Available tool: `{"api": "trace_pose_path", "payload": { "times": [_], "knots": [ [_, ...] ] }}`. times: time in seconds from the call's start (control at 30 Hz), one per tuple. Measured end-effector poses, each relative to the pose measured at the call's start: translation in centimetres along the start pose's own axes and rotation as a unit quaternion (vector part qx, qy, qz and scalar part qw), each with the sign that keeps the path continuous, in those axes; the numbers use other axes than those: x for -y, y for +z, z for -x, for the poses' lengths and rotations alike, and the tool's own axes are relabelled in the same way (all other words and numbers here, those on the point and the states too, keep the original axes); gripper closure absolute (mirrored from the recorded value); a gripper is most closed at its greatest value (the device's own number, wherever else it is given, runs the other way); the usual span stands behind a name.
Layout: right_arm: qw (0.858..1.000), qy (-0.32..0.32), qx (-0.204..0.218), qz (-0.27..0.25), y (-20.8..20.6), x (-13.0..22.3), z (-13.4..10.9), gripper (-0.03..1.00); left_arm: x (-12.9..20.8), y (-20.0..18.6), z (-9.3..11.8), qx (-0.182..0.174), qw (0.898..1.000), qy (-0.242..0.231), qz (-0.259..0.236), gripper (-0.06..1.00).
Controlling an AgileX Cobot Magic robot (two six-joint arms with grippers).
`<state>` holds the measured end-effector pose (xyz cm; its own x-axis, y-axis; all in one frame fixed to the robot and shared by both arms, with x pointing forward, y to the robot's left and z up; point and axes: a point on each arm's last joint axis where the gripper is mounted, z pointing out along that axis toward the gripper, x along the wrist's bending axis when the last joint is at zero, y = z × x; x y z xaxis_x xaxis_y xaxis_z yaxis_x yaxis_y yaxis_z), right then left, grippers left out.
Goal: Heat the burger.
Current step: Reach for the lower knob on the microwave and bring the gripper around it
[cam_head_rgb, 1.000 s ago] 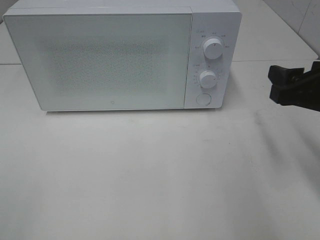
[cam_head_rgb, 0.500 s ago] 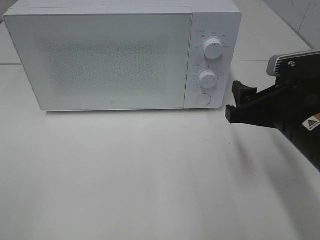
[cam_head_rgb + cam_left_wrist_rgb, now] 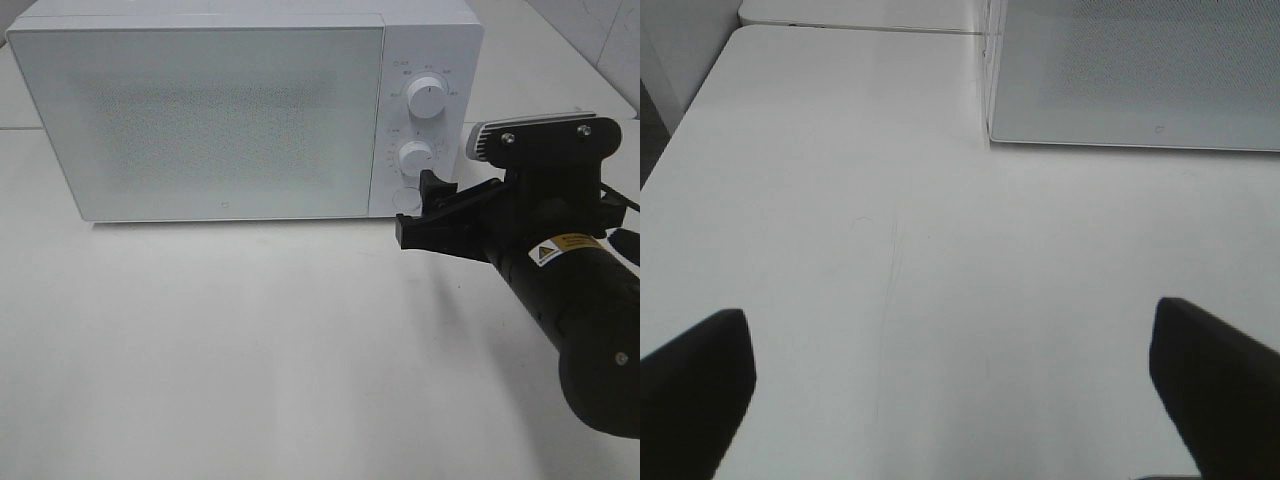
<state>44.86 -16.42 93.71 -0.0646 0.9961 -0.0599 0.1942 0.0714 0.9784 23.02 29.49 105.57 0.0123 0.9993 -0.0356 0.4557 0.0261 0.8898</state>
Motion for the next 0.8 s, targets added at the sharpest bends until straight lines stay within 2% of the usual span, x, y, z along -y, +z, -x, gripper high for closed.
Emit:
{"api": "trace_pose_path", "payload": {
  "times": [0.37, 0.8],
  "knots": [
    [1.0, -0.007, 0.003, -0.01, 2.5, 0.9, -2.2, 0.22, 0.0, 0.0, 0.0, 0.0, 1.0, 0.0, 0.0, -0.05],
    [0.999, 0.003, 0.035, -0.014, 6.0, 1.3, -2.3, 0.22, 0.0, 0.0, 0.0, 0.0, 1.0, 0.0, 0.0, -0.05]
  ]
}}
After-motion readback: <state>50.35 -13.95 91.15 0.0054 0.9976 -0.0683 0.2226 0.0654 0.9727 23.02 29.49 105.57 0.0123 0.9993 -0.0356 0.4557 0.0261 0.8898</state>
